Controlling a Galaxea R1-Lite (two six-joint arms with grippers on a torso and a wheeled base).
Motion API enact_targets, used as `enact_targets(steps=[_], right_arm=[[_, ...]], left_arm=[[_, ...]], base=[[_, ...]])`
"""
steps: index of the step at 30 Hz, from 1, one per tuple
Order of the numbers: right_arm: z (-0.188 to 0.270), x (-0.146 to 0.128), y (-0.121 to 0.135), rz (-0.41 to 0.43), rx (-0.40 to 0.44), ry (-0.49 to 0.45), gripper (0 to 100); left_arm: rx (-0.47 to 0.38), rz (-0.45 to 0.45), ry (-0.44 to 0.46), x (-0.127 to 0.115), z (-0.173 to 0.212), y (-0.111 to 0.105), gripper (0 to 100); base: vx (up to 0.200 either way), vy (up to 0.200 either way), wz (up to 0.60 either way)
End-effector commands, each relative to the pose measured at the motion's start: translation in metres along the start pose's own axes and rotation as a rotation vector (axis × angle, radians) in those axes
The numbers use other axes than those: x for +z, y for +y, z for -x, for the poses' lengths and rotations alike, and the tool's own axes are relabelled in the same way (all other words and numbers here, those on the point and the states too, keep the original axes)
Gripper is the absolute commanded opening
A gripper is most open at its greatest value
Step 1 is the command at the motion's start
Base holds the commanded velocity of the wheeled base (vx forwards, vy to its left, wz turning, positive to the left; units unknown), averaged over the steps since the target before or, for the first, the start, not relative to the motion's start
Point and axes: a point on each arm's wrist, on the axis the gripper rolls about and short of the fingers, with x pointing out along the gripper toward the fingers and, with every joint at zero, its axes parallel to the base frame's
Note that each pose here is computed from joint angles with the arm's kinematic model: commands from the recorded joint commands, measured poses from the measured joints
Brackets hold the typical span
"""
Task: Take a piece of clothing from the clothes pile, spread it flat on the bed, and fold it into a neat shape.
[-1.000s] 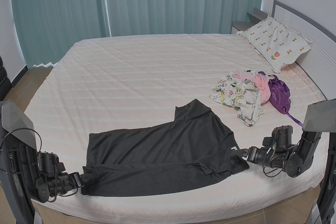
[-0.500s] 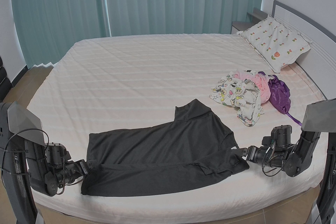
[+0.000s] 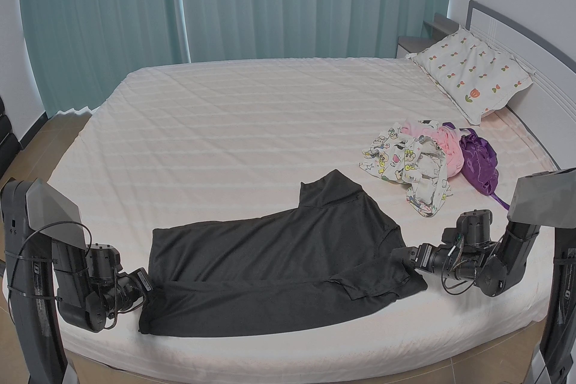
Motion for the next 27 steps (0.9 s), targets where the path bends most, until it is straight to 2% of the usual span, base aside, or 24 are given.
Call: enact_targets(steps=[1,5,9,10,15,21,27], right_arm=[[-0.015,0.003,-0.001,0.01,0.005,0.0,100],[-0.034,0.0,0.002,0.05,-0.006,0.064,100],[-0.046,-0.003,0.002,0.089,-0.002,0.079,100],[-0.05,-0.003,0.004,0.091,-0.001,0.088,0],[-0.049,-0.002,0.004,0.08,-0.019,0.118,0],[-0.045,0.006,-0.001,0.065,-0.024,0.083,0],[-0.042,0.014,-0.002,0.063,-0.015,0.045,0]], left_arm=[[0.003,0.015,0.004,-0.001,-0.001,0.001,0],[0.005,0.044,-0.002,0.0,-0.001,0.0,0],[0.006,0.046,-0.001,-0.001,-0.001,0.001,0],[0.006,0.046,-0.001,-0.001,-0.001,0.001,0],[0.008,0.047,0.001,-0.001,-0.002,0.002,0],[0.033,0.047,-0.034,0.002,-0.007,0.001,0],[0.044,0.048,-0.022,-0.001,-0.01,0.004,0]], base=[[0.0,0.0,0.0],[0.0,0.0,0.0],[0.0,0.0,0.0],[0.0,0.0,0.0],[0.0,0.0,0.0],[0.0,0.0,0.0],[0.0,0.0,0.0]])
